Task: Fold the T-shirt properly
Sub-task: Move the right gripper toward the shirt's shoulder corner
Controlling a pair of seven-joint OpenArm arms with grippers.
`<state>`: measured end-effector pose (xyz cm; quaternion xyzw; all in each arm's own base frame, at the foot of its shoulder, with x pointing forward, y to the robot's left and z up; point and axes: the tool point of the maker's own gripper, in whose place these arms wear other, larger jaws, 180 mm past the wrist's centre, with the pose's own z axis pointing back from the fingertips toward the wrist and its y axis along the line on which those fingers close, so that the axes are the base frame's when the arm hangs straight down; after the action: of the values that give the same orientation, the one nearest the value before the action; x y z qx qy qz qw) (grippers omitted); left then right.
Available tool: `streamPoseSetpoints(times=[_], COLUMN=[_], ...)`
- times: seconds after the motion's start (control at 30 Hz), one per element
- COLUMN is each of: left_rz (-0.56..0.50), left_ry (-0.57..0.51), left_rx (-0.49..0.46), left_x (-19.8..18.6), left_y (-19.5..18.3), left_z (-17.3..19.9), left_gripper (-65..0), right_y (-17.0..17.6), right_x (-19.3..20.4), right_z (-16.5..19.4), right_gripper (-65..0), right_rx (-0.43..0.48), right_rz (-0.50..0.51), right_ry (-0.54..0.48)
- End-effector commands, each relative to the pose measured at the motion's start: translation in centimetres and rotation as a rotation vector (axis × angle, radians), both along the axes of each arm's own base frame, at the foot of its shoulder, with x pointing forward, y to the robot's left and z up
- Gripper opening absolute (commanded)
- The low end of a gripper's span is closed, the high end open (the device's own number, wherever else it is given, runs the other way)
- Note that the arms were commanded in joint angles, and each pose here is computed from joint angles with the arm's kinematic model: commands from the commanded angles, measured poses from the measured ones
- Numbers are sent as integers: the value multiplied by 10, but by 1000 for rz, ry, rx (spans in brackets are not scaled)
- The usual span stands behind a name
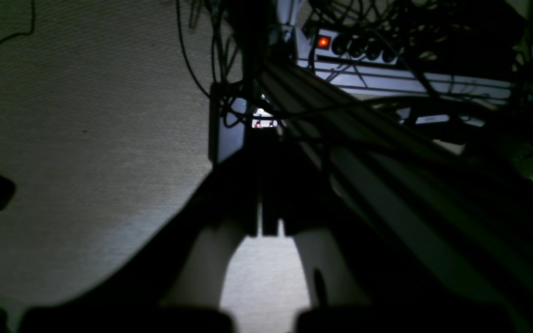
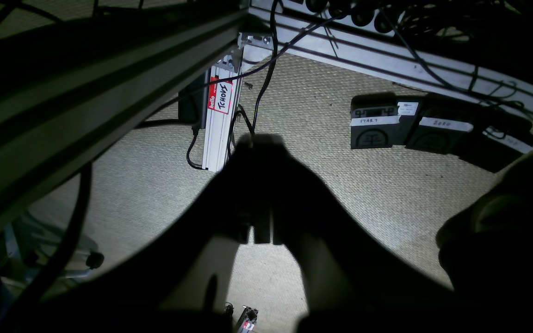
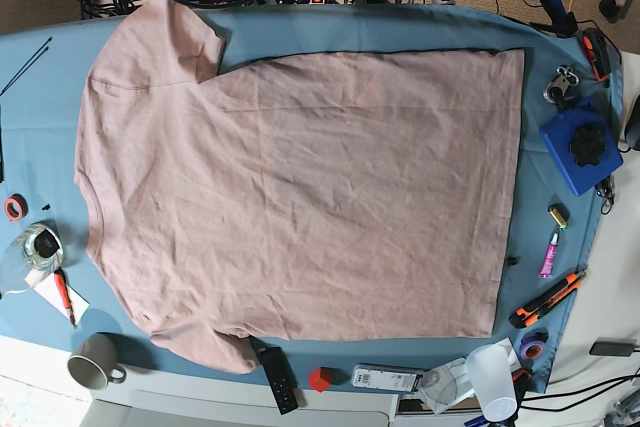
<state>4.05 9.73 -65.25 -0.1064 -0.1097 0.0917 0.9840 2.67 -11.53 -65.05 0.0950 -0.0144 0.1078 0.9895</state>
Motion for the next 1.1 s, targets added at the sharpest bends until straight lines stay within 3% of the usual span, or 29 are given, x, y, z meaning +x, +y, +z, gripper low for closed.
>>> streamPoseSetpoints(times=[0.0, 0.3, 0.57, 0.77, 1.07], left_rz=[-5, -10, -19, 26, 17], left_ry=[-12, 2, 48, 27, -57], left_rx=[-5, 23, 63, 0, -46], left_x=[1, -9, -54, -86, -112], left_y=[4, 23, 49, 67, 83], left_z=[1, 0, 4, 22, 62], left_gripper=[-650, -650, -650, -650, -650], right_y=[0, 0, -13, -44, -98], right_x=[2, 4, -14, -50, -71], right_z=[1, 2, 7, 17, 59], right_gripper=[-650, -650, -650, -650, -650], right_rx=[5, 2, -29, -77, -163], right_rz=[-8, -2, 27, 57, 168], right_ry=[-3, 6, 70, 93, 37])
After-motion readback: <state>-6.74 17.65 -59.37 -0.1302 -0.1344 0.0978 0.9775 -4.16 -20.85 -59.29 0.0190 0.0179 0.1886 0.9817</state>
